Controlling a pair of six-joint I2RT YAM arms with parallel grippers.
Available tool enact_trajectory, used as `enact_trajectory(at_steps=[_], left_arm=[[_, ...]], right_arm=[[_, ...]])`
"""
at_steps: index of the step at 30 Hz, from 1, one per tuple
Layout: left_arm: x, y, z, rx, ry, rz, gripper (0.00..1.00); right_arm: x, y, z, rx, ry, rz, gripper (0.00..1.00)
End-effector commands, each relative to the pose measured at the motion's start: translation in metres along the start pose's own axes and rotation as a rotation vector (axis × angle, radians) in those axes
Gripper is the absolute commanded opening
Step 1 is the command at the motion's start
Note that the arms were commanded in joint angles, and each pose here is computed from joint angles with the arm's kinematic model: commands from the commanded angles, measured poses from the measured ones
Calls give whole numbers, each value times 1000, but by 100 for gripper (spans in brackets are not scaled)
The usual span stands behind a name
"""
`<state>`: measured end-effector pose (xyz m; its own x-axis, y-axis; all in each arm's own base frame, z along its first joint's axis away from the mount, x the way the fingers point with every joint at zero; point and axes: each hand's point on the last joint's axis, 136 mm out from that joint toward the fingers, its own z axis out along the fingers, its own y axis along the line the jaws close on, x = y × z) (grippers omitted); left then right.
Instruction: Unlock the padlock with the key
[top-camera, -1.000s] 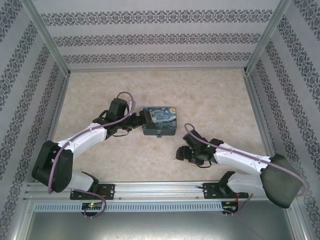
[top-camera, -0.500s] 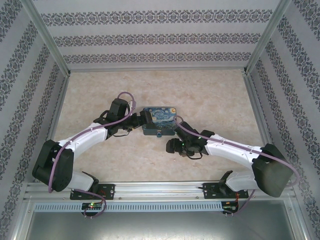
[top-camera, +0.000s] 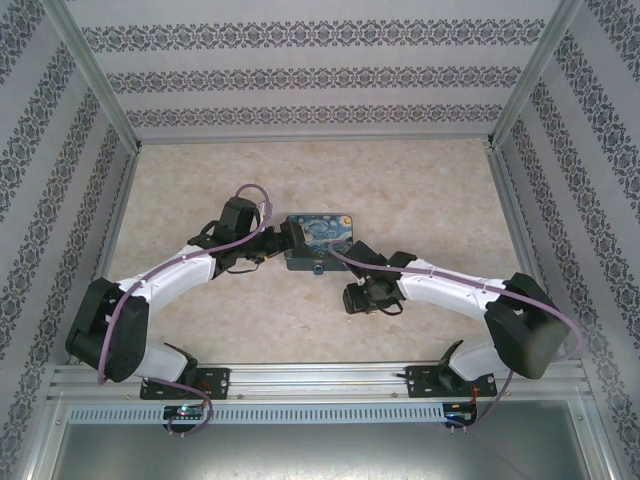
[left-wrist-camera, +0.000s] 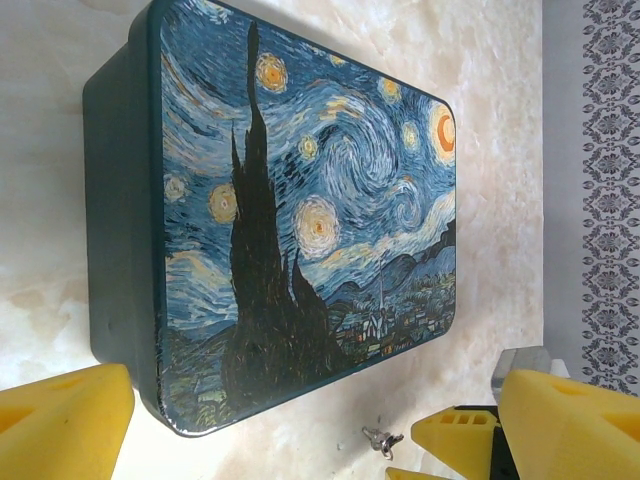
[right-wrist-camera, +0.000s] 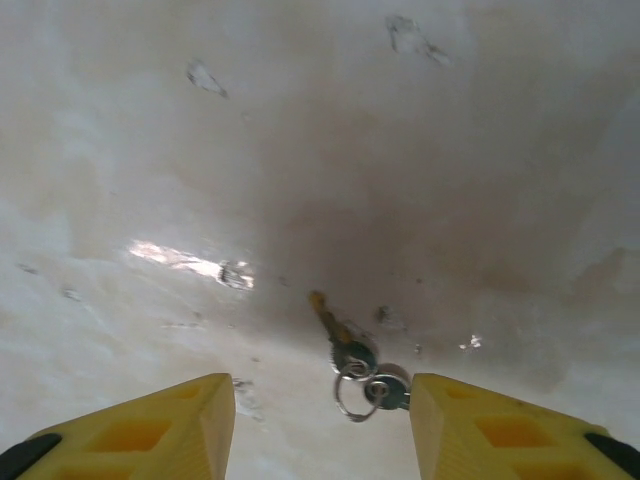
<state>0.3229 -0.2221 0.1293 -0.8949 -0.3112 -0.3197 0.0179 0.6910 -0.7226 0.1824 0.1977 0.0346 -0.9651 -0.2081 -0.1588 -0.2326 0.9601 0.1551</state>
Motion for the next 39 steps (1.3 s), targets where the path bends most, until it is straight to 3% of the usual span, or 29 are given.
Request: enact_trajectory(at_steps=[1, 18, 39], left_arm=[[-3, -9, 4, 25, -11, 24, 94], [-3, -8, 8, 31, -4, 12, 95], [-3, -7, 9, 31, -2, 8, 95]], right_arm=[[3, -7, -1, 63, 13, -62, 49], [12, -8, 15, 107, 62, -109, 39], [13, -12, 26, 148, 80, -125, 38]])
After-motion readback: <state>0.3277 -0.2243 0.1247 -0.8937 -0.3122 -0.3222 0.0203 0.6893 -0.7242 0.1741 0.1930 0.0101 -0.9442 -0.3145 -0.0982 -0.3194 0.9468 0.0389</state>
